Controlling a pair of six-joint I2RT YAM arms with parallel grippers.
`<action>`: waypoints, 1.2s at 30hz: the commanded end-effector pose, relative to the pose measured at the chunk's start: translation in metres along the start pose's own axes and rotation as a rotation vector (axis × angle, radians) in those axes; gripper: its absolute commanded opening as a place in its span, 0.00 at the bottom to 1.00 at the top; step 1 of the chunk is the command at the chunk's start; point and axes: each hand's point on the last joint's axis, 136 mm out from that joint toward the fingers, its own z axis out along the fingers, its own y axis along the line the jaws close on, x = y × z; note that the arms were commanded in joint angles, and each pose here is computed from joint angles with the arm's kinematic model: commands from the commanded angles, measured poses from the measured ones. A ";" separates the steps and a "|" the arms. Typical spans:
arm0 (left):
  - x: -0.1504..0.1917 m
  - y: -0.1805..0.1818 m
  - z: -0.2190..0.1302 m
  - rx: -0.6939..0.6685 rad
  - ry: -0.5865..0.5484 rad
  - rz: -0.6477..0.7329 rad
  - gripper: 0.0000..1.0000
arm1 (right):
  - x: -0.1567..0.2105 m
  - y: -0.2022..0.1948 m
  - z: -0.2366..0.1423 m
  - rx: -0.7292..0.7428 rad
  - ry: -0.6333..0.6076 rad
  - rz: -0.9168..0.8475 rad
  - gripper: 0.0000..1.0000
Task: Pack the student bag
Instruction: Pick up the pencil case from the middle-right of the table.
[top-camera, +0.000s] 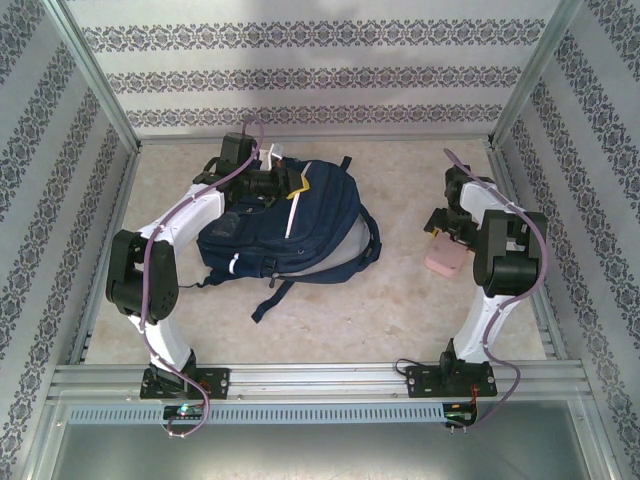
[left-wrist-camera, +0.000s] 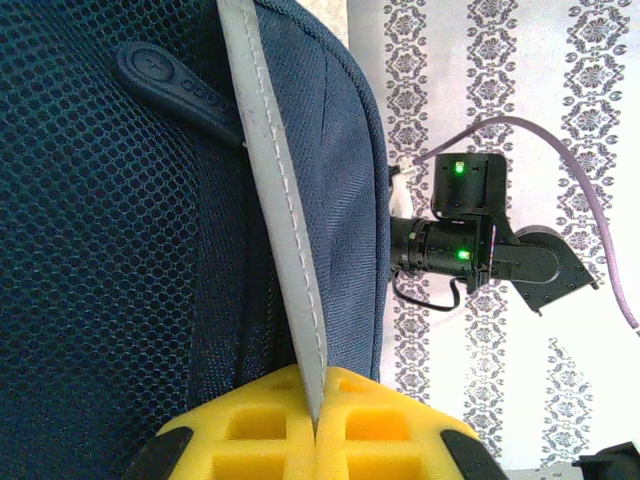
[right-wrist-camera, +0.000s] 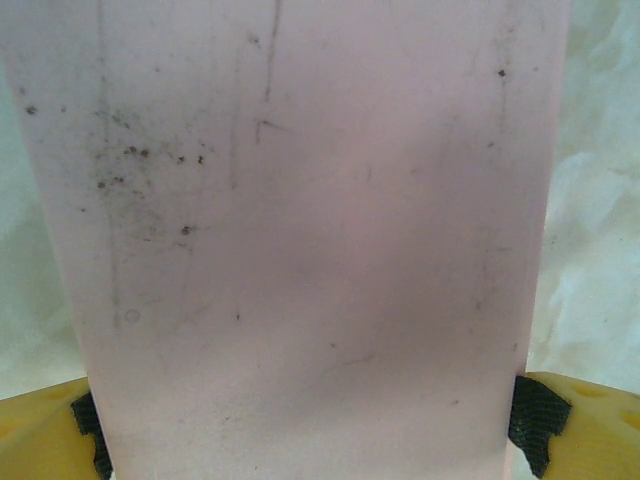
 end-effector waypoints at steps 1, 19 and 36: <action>-0.005 -0.027 -0.016 0.063 -0.031 0.068 0.00 | 0.011 -0.006 0.004 -0.007 0.048 0.049 0.98; -0.006 -0.002 -0.010 -0.014 -0.025 0.055 0.00 | 0.039 0.008 0.014 -0.128 0.096 0.086 0.93; 0.007 0.002 0.007 -0.032 0.035 0.077 0.00 | 0.064 0.088 -0.123 -0.446 -0.210 -0.280 0.78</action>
